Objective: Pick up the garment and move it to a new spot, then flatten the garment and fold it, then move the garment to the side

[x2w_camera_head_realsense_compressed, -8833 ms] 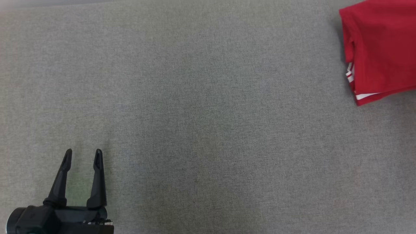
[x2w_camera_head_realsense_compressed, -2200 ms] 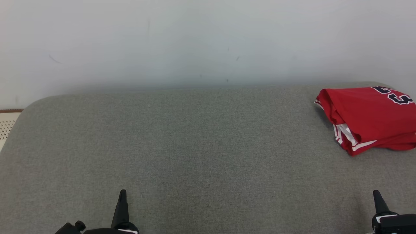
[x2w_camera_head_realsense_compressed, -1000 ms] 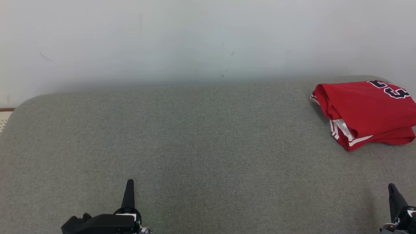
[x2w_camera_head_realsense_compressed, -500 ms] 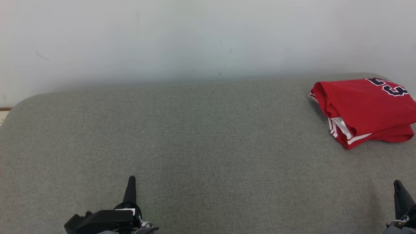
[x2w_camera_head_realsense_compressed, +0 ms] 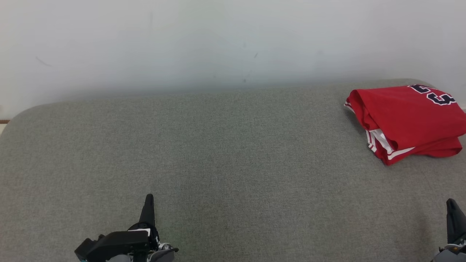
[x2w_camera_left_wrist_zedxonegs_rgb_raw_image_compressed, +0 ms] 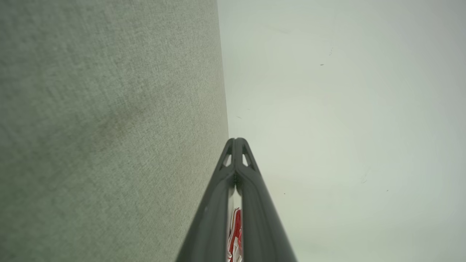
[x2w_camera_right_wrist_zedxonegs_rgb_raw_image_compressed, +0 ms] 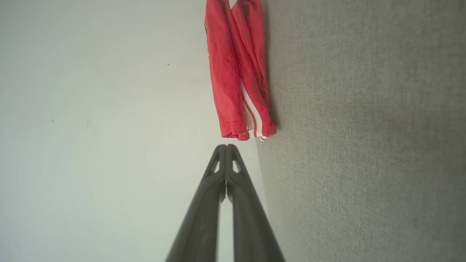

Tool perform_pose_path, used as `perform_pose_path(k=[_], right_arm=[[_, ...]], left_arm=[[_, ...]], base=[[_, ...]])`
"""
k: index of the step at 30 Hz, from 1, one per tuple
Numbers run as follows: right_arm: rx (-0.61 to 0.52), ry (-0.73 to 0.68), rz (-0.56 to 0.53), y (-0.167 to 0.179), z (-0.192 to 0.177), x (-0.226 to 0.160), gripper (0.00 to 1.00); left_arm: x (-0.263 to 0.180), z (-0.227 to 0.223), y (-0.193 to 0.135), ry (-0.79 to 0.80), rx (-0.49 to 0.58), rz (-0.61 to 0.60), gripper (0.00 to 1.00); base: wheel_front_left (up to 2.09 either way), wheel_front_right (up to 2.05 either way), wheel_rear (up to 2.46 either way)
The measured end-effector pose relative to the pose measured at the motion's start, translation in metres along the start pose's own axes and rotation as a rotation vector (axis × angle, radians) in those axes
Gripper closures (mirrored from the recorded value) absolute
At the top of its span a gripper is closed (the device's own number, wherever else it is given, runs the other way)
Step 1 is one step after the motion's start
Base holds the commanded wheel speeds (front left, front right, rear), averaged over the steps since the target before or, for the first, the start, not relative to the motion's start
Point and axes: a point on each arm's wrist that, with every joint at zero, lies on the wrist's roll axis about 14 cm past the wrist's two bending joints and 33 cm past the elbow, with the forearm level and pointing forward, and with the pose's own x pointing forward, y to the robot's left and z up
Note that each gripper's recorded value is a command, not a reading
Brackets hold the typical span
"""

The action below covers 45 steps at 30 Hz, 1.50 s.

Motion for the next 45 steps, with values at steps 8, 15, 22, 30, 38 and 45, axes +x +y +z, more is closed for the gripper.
perform_pose_path(k=[8, 15, 22, 30, 38, 45], right_arm=[[0.000, 0.000, 0.000, 0.0001, 0.0000, 0.0001, 1.00], [0.000, 0.001, 0.000, 0.0002, -0.0001, 0.0001, 1.00], [0.000, 0.000, 0.000, 0.0002, -0.0001, 0.0001, 1.00], [0.000, 0.000, 0.001, 0.0002, -0.0001, 0.0002, 1.00], [0.000, 0.001, 0.000, 0.0002, -0.0002, 0.0002, 1.00], [0.000, 0.001, 0.001, 0.0002, -0.0002, 0.0002, 1.00]], left_arm=[[0.0002, -0.0001, -0.0003, 0.000, 0.000, -0.001, 1.00], [0.0002, -0.0001, -0.0004, 0.000, 0.000, -0.001, 1.00], [0.0002, -0.0001, -0.0004, 0.000, 0.000, -0.001, 1.00], [0.0002, -0.0001, -0.0004, 0.000, 0.000, -0.001, 1.00], [0.0002, -0.0001, -0.0004, 0.000, 0.000, -0.001, 1.00], [0.0002, -0.0001, -0.0004, 0.000, 0.000, -0.001, 1.00]], base=[[0.00, 0.00, 0.00], [0.00, 0.00, 0.00], [0.00, 0.00, 0.00], [0.00, 0.00, 0.00], [0.00, 0.00, 0.00], [0.00, 0.00, 0.00]])
